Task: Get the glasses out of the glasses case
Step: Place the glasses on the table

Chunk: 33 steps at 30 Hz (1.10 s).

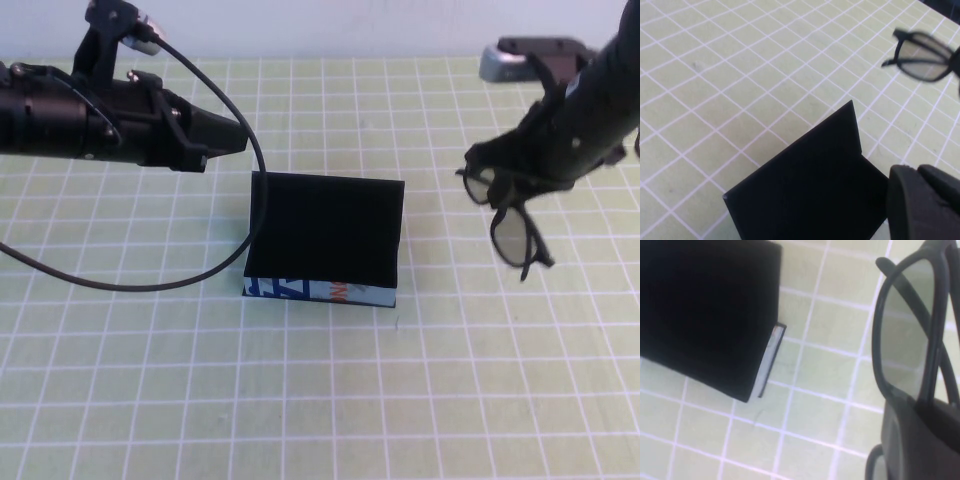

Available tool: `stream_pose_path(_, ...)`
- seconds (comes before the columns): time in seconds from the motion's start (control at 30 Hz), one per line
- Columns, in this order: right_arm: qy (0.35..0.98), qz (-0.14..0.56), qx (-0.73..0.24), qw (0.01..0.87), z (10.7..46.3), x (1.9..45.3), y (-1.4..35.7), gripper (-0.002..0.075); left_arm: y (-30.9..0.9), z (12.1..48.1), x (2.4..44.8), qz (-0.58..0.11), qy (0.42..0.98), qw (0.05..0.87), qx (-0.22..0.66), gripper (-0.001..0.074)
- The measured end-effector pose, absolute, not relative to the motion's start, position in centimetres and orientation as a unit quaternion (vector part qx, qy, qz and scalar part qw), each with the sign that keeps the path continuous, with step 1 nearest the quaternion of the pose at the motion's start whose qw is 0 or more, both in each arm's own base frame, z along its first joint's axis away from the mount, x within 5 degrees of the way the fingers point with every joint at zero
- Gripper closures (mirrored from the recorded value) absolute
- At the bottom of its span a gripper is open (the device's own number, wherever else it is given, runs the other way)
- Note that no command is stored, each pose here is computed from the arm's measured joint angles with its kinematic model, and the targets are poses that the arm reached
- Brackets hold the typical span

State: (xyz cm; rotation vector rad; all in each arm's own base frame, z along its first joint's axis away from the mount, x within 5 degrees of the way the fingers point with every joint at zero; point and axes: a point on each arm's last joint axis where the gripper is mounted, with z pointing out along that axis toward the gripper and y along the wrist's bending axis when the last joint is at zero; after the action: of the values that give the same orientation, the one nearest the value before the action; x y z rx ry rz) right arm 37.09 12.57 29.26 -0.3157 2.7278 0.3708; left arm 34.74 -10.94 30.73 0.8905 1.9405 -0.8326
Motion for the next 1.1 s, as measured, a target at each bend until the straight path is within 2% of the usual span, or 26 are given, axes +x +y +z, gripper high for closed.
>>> stream_pose_path(0.2,0.973,0.165,-0.051,0.152,24.1,36.9,13.0,0.0714,-10.9,30.7,34.8,-0.333,0.774,0.411,0.349,0.0739)
stream_pose_path(0.43,0.977,0.168,-0.032,0.125,20.8,37.8,13.4,0.0708,-10.9,30.7,34.8,-0.334,0.776,0.409,0.345,0.0739)
stream_pose_path(0.53,0.979,0.166,-0.030,0.114,19.9,38.0,13.4,0.0678,-10.9,30.7,34.8,-0.334,0.776,0.409,0.345,0.0739)
stream_pose_path(0.77,0.979,0.163,-0.031,0.116,19.7,38.0,13.4,0.0476,-10.9,30.7,34.8,-0.334,0.777,0.408,0.344,0.0739)
stream_pose_path(0.83,0.980,0.156,-0.036,0.118,19.7,38.0,13.3,0.0444,-10.9,30.7,34.8,-0.333,0.778,0.409,0.343,0.0739)
stream_pose_path(0.97,0.980,0.142,-0.052,0.128,21.2,37.5,12.9,0.0435,-10.7,30.7,35.1,-0.321,0.781,0.417,0.335,0.0739)
stream_pose_path(1.1,0.978,0.133,-0.072,0.141,24.9,35.8,12.2,0.0498,-10.6,30.8,35.3,-0.311,0.786,0.425,0.323,0.0739)
